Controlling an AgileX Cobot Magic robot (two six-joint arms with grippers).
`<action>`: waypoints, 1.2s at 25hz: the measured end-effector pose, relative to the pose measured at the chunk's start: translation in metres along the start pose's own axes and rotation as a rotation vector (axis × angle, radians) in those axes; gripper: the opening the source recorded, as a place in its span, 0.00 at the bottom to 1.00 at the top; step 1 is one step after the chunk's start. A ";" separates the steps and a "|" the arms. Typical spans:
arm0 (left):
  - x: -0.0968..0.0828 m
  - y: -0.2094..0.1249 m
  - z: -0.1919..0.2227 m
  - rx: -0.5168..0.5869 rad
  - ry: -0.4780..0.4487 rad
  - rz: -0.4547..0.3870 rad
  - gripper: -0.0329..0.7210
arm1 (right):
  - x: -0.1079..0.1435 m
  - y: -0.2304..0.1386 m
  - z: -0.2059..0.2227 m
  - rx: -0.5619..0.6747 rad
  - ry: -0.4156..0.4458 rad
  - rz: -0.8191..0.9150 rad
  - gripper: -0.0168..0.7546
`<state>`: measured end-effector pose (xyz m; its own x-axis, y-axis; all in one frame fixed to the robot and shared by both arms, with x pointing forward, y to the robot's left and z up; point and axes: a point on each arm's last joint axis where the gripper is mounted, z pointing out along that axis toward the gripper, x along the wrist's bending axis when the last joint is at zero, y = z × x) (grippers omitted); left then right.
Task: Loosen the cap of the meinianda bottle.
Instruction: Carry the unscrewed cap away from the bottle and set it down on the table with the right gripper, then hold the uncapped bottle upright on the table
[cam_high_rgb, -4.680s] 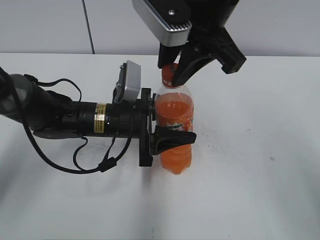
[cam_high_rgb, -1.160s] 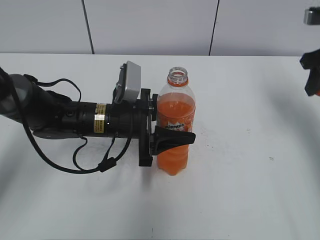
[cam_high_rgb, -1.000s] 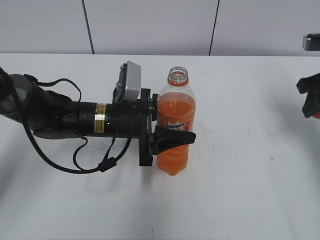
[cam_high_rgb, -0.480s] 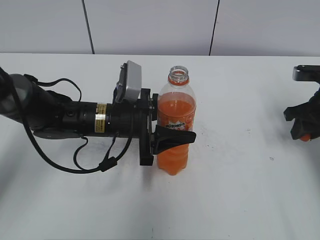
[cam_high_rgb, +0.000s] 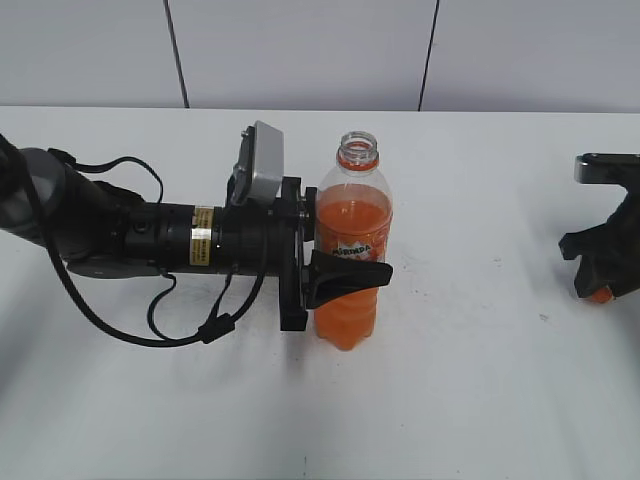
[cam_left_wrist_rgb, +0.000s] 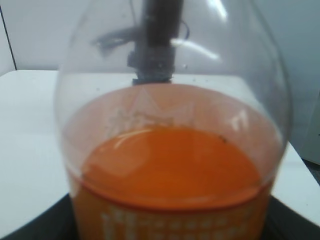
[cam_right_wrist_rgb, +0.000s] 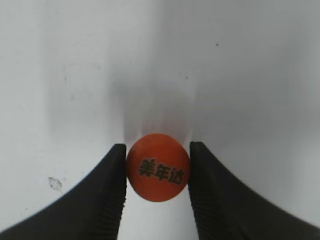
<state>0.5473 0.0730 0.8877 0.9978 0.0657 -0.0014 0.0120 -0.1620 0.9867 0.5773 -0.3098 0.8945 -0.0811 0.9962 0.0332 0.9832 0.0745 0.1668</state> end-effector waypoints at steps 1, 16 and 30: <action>0.000 0.000 0.000 0.000 0.000 0.000 0.60 | 0.000 0.000 0.000 0.000 0.000 0.000 0.44; 0.000 0.001 0.000 -0.010 -0.005 0.001 0.62 | 0.004 0.000 -0.008 -0.010 0.035 0.046 0.68; -0.010 0.011 -0.008 0.006 -0.009 0.017 0.75 | 0.009 0.000 -0.089 -0.216 0.024 0.034 0.69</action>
<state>0.5373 0.0782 0.8998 0.9984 0.0540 0.0136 -0.0043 -0.1685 0.9857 0.5618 -0.3050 0.9824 -0.0546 0.9964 0.0655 0.9279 0.0264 0.3719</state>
